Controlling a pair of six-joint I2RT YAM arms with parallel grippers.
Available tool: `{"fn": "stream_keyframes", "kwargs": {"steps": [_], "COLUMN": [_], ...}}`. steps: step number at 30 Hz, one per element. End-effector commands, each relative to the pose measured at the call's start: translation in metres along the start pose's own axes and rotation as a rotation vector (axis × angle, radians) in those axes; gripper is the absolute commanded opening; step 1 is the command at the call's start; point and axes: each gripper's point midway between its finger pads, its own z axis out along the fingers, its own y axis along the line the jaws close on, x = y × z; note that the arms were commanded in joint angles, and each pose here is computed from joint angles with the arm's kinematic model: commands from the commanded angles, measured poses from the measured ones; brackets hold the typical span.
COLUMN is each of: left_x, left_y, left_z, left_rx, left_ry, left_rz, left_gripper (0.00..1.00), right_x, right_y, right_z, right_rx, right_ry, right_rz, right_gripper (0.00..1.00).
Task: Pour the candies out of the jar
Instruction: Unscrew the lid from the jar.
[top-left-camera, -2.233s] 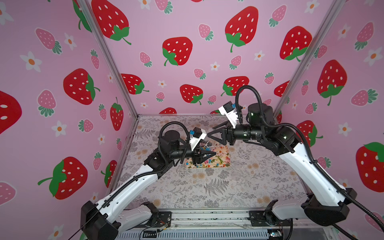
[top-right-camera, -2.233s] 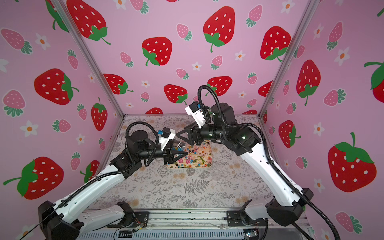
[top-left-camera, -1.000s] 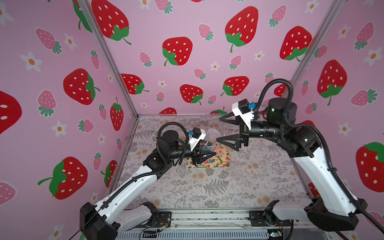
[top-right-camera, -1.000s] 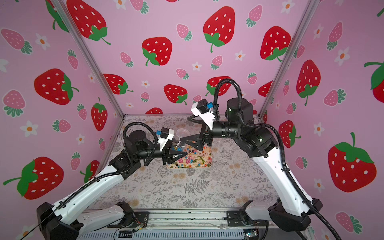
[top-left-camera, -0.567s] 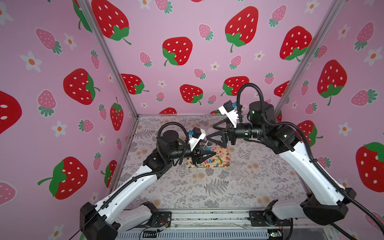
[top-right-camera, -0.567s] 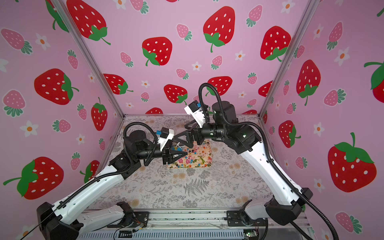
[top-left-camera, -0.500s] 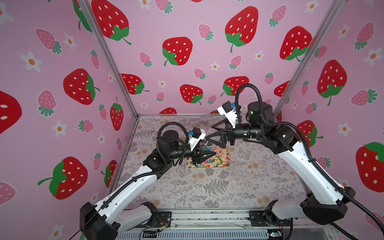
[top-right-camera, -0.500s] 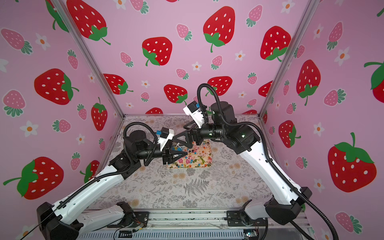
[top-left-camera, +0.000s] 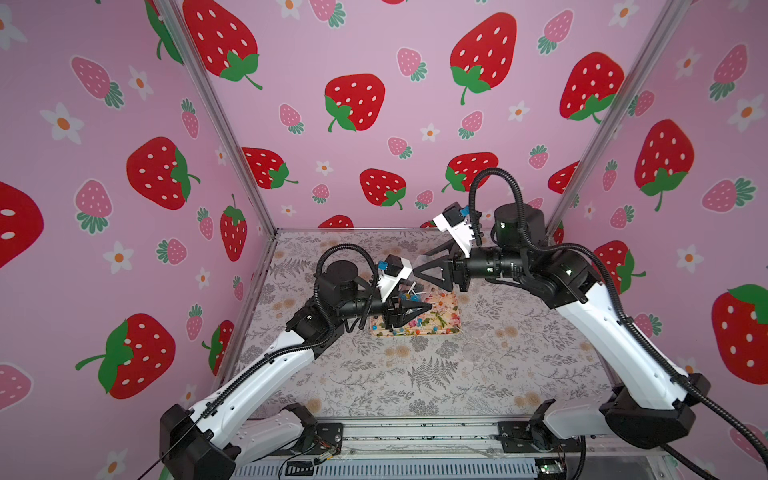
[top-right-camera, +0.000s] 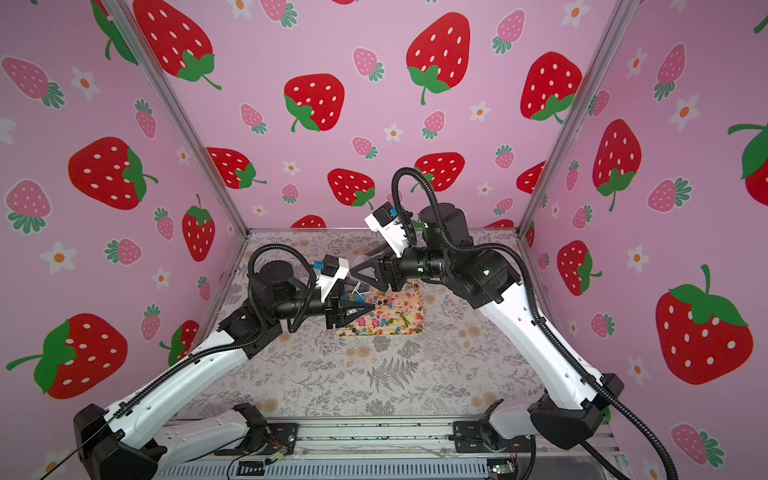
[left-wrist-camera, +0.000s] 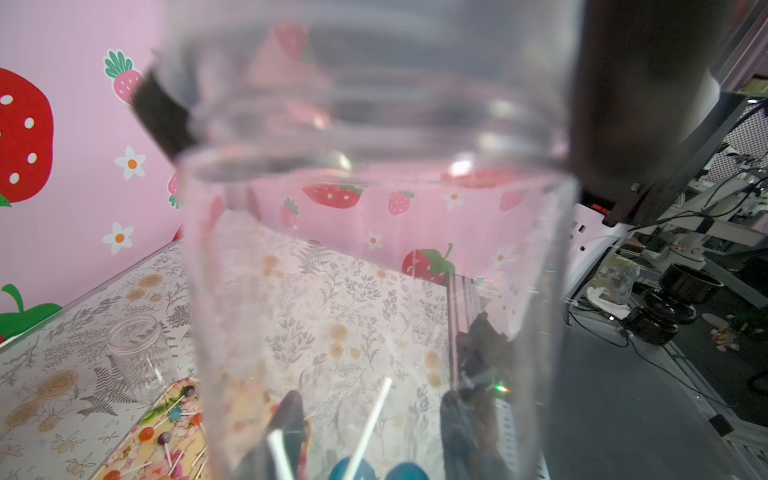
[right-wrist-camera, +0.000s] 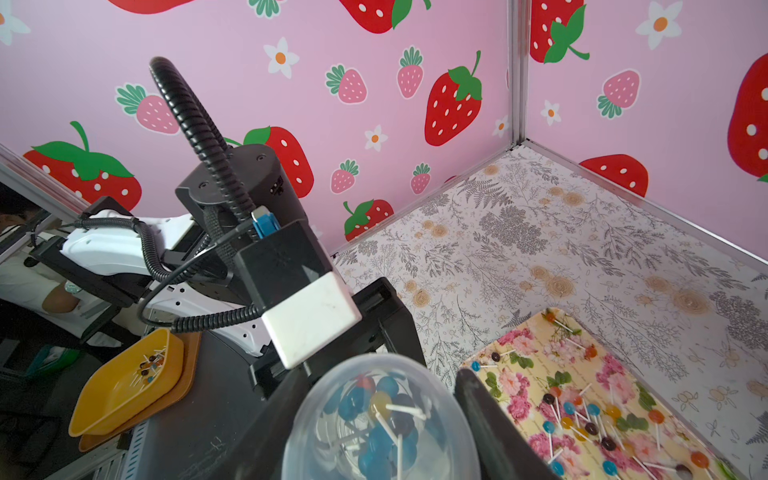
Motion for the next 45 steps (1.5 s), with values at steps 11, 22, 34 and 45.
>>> {"fn": "stream_keyframes", "kwargs": {"steps": [11, 22, 34, 45], "left_x": [-0.020, -0.021, -0.021, -0.017], "left_y": [-0.012, -0.010, -0.012, -0.012], "left_z": [-0.005, -0.003, -0.005, -0.004], "left_rx": [0.049, 0.046, 0.051, 0.053], "left_ry": [-0.046, -0.049, -0.050, -0.045], "left_rz": [0.030, 0.032, 0.030, 0.021], "left_gripper": [0.42, 0.42, 0.42, 0.42], "right_x": [-0.016, -0.012, -0.012, -0.030], "right_y": [0.058, 0.051, 0.045, 0.046], "right_z": [-0.027, -0.018, -0.012, -0.021], "right_rx": [-0.318, -0.323, -0.313, -0.255], "right_ry": [-0.048, -0.049, -0.036, -0.100], "right_rz": [-0.554, -0.494, -0.470, -0.516], "right_gripper": [0.54, 0.58, 0.59, 0.59]}}
